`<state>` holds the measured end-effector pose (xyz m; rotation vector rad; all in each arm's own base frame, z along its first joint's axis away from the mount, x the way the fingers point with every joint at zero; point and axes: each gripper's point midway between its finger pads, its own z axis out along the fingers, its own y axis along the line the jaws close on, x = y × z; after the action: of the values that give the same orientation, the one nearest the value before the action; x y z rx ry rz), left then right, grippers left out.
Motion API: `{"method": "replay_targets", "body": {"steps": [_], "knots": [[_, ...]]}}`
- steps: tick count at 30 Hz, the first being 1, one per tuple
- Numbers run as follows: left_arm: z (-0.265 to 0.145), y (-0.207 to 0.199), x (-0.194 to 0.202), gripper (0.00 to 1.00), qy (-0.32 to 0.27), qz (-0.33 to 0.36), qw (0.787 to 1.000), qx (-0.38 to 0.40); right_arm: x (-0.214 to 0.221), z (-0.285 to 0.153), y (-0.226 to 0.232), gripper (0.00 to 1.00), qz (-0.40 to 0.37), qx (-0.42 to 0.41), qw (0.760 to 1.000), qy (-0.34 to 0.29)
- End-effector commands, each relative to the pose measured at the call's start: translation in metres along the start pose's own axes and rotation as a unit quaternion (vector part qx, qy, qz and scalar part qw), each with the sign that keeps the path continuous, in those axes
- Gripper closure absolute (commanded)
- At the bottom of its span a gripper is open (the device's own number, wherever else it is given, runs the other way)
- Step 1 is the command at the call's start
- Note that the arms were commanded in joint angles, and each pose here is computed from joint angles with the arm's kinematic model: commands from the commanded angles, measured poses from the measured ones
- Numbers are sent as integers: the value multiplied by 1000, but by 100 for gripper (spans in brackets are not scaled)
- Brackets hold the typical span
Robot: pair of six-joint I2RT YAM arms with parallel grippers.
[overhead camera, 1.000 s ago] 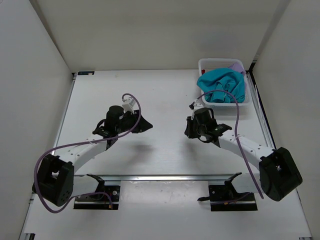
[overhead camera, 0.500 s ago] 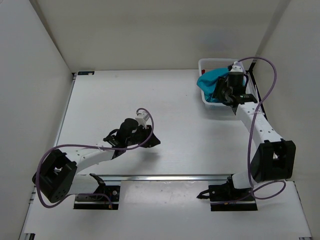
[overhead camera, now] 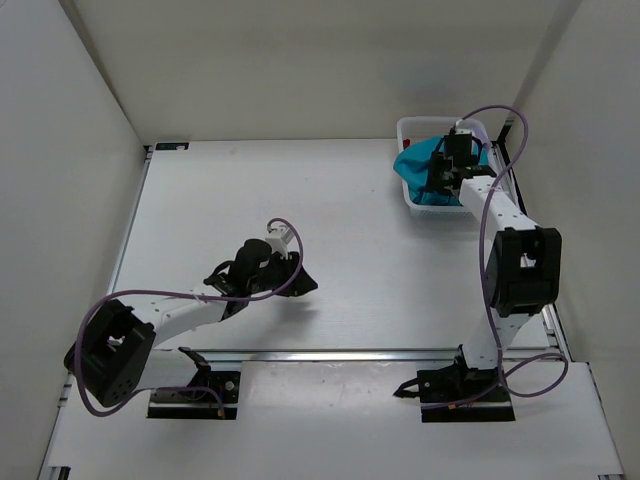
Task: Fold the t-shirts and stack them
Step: Grab crumpled tshirt from bin with the right arm
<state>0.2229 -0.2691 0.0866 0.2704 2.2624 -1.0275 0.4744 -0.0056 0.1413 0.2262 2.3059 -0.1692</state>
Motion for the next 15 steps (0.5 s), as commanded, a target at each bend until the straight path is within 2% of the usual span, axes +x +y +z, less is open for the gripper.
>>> {"method": "replay_targets", "body": {"steps": [1, 2, 3, 5, 7, 8, 11, 15], "knots": [[-4, -8, -11, 56, -22, 9, 1000, 18, -19, 0, -6, 47, 7, 12, 1000, -22], [-2, -9, -9, 56, -18, 7, 1000, 18, -25, -1, -6, 51, 11, 8, 999, -30], [-2, -8, -7, 56, -15, 8, 1000, 18, -25, 0, -5, 61, 17, 2, 999, -30], [-1, -12, -11, 56, -19, 5, 1000, 23, -30, -2, 2, 71, 19, -21, 999, -38], [0, -14, -12, 57, -20, 5, 1000, 24, -39, -9, -4, 93, 36, -31, 998, -48], [-1, -12, -14, 56, -22, 4, 1000, 21, -43, -14, -2, 100, 45, -38, 997, -55], [-3, -14, -19, 56, -27, -3, 999, 22, -72, -50, 1, 100, 48, -58, 992, -105], [-5, -13, -30, 56, -37, -17, 999, 19, -139, -144, 31, 100, 24, -114, 970, -213]]}}
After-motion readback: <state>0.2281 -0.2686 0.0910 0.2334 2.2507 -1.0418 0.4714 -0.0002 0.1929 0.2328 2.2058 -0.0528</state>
